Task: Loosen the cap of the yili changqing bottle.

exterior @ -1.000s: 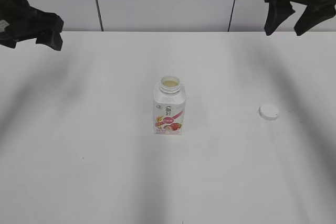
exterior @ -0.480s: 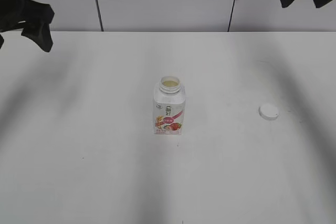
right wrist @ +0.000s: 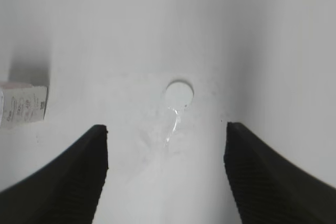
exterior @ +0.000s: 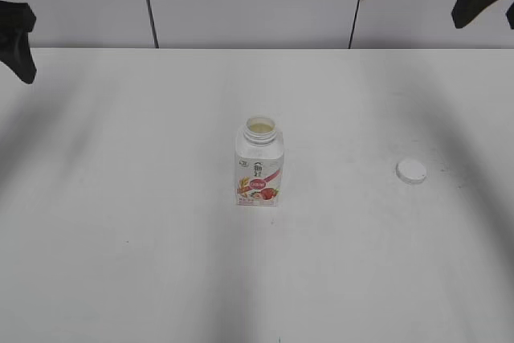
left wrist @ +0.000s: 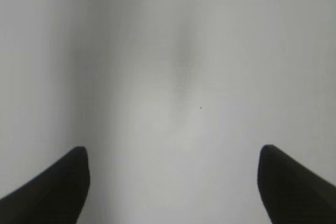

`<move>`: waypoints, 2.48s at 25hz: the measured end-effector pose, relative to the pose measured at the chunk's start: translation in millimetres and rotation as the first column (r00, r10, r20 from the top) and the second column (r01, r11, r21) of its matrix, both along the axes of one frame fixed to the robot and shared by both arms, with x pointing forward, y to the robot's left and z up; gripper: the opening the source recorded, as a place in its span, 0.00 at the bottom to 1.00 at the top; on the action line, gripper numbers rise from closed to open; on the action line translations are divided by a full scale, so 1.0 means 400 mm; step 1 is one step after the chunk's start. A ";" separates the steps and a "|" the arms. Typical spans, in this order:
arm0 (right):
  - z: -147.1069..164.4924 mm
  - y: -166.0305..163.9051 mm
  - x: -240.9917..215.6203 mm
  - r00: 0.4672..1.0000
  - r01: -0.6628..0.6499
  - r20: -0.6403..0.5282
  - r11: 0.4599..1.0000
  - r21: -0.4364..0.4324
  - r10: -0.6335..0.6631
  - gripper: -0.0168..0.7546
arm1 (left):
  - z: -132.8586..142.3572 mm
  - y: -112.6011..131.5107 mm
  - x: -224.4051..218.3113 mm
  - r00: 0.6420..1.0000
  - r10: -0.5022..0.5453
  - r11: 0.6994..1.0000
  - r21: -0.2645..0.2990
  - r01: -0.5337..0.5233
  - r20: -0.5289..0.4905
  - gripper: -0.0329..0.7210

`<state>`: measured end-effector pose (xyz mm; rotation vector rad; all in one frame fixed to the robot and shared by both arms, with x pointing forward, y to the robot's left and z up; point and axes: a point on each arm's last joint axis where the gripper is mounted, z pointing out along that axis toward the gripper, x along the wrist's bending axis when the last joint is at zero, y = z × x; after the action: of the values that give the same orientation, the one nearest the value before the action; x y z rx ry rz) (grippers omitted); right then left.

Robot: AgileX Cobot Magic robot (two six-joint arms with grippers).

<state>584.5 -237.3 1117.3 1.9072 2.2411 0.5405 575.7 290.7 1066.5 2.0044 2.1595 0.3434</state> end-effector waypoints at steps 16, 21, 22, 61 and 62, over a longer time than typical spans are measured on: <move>0.010 -0.039 -0.271 1.000 0.002 -0.004 1.000 0.000 -0.002 0.73 | 0.021 0.014 -0.133 0.997 0.012 1.000 0.018 -0.010 -0.076 0.83; 0.032 -0.049 -0.341 0.999 0.001 0.047 1.000 0.008 -0.002 0.73 | 0.022 0.019 -0.239 0.999 0.008 1.000 0.019 -0.008 -0.039 0.83; 0.038 -0.051 -0.354 0.998 0.001 0.061 1.000 0.010 -0.002 0.73 | 0.022 0.020 -0.261 0.999 0.008 1.000 0.019 -0.008 -0.034 0.83; -0.148 -0.136 -0.864 0.861 0.005 0.509 1.000 0.028 -0.019 0.73 | -0.017 0.040 -0.864 0.660 -0.006 0.999 -0.017 0.028 0.751 0.75; -0.149 -0.137 -0.873 0.850 0.005 0.526 1.000 0.030 -0.020 0.73 | -0.017 0.040 -0.864 0.660 -0.007 0.999 -0.017 0.029 0.751 0.74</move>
<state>235.4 -292.2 1057.6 1.5315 1.8638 0.9624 230.1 306.7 1059.8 1.4530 1.5751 0.9454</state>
